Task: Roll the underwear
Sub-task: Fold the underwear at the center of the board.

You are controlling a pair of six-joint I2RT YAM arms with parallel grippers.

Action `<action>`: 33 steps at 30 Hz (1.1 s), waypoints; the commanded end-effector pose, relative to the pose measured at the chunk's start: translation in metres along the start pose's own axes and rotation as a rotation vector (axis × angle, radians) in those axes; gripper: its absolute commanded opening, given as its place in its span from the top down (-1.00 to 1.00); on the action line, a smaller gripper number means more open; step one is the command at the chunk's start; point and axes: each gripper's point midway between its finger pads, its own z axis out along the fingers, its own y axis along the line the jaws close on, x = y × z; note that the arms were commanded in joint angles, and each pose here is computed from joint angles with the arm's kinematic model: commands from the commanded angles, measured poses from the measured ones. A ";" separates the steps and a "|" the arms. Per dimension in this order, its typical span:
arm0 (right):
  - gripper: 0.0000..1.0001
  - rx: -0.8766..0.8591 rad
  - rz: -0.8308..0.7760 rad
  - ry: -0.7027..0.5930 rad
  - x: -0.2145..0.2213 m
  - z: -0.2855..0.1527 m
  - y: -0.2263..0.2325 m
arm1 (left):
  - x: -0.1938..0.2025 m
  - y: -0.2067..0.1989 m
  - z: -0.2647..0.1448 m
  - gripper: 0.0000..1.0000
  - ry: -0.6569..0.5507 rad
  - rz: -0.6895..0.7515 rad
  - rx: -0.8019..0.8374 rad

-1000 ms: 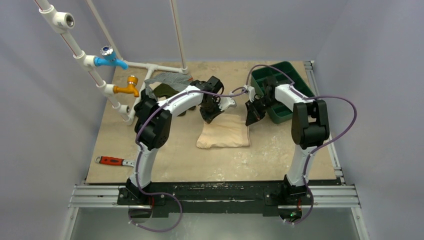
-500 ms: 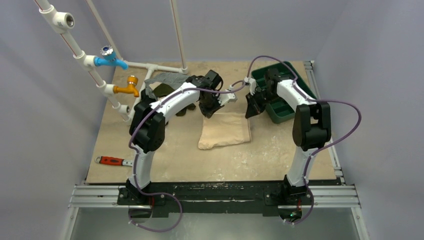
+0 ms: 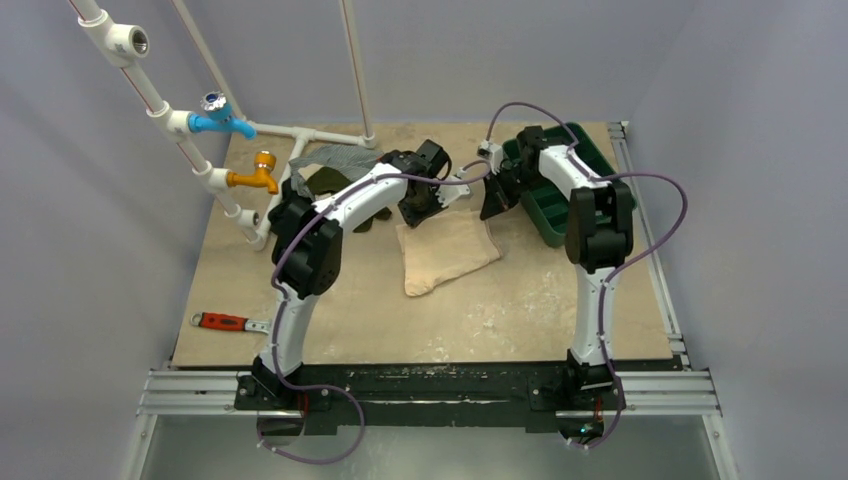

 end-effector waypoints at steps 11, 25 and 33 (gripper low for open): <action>0.83 -0.141 -0.025 -0.092 -0.041 0.039 0.013 | 0.041 0.019 0.011 1.00 0.169 -0.138 -0.124; 0.18 -0.092 -0.061 -0.108 -0.048 0.032 0.019 | 0.086 0.026 0.020 0.73 0.330 -0.193 -0.155; 0.10 -0.046 -0.119 -0.118 -0.040 0.009 0.037 | 0.099 0.036 0.019 0.20 0.330 -0.229 -0.202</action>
